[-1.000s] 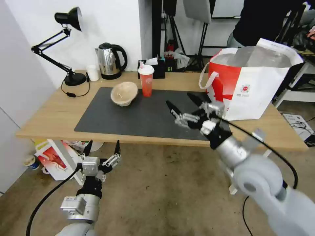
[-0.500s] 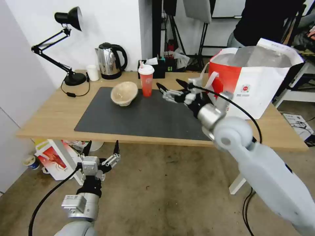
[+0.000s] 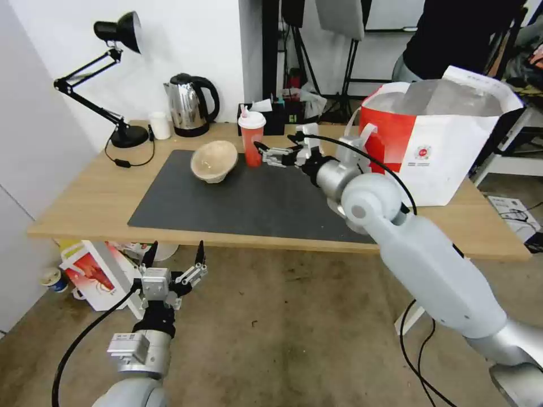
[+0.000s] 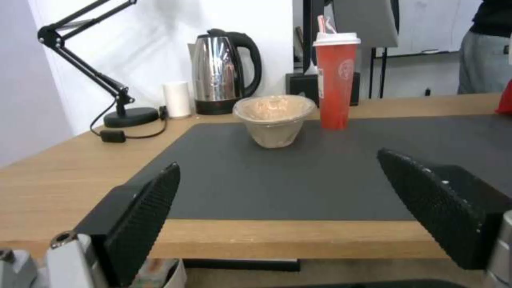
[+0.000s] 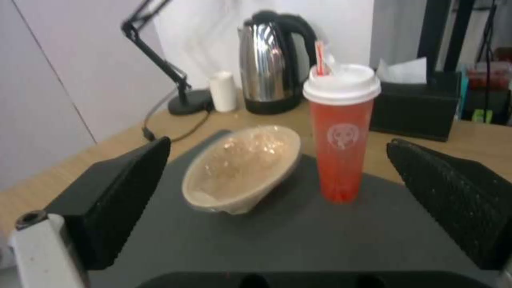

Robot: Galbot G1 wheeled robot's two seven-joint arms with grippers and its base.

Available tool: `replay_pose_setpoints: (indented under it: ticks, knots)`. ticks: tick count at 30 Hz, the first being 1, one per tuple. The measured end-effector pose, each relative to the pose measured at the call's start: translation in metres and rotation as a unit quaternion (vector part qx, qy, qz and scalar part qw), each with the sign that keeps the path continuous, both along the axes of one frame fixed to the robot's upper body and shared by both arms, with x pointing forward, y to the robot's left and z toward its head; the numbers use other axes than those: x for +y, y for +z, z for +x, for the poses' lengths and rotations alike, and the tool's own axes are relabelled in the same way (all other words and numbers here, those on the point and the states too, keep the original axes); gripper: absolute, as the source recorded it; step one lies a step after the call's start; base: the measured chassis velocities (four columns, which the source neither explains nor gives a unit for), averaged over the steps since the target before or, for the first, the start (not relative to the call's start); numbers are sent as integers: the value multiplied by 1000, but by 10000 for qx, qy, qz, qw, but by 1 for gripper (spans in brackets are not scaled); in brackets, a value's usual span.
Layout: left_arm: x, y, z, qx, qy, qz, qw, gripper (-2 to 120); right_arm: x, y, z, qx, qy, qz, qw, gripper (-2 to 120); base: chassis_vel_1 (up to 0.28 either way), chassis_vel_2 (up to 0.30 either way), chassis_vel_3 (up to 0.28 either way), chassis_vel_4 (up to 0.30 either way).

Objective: Pick up the trash from the table and place it into the takeout bag.

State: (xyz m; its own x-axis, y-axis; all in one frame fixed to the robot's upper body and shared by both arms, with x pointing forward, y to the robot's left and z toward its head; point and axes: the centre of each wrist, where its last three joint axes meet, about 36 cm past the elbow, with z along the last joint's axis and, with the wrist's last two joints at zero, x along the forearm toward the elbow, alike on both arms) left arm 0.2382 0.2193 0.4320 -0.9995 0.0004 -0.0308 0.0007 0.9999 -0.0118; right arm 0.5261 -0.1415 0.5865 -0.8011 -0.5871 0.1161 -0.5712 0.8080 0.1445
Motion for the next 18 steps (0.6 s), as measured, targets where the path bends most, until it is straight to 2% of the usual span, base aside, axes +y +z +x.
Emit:
replay_pose_setpoints:
  ticks: [9, 18]
  knots:
    - [-1, -1, 1, -3, -7, -14, 10000, 95, 21, -5, 22, 150, -264, -372, 9988, 100, 0, 0, 0, 0]
    - [-1, -2, 3, 5, -6, -20, 10000, 95, 28, -7, 42, 283, -467, -489, 9973, 100, 0, 0, 0, 0]
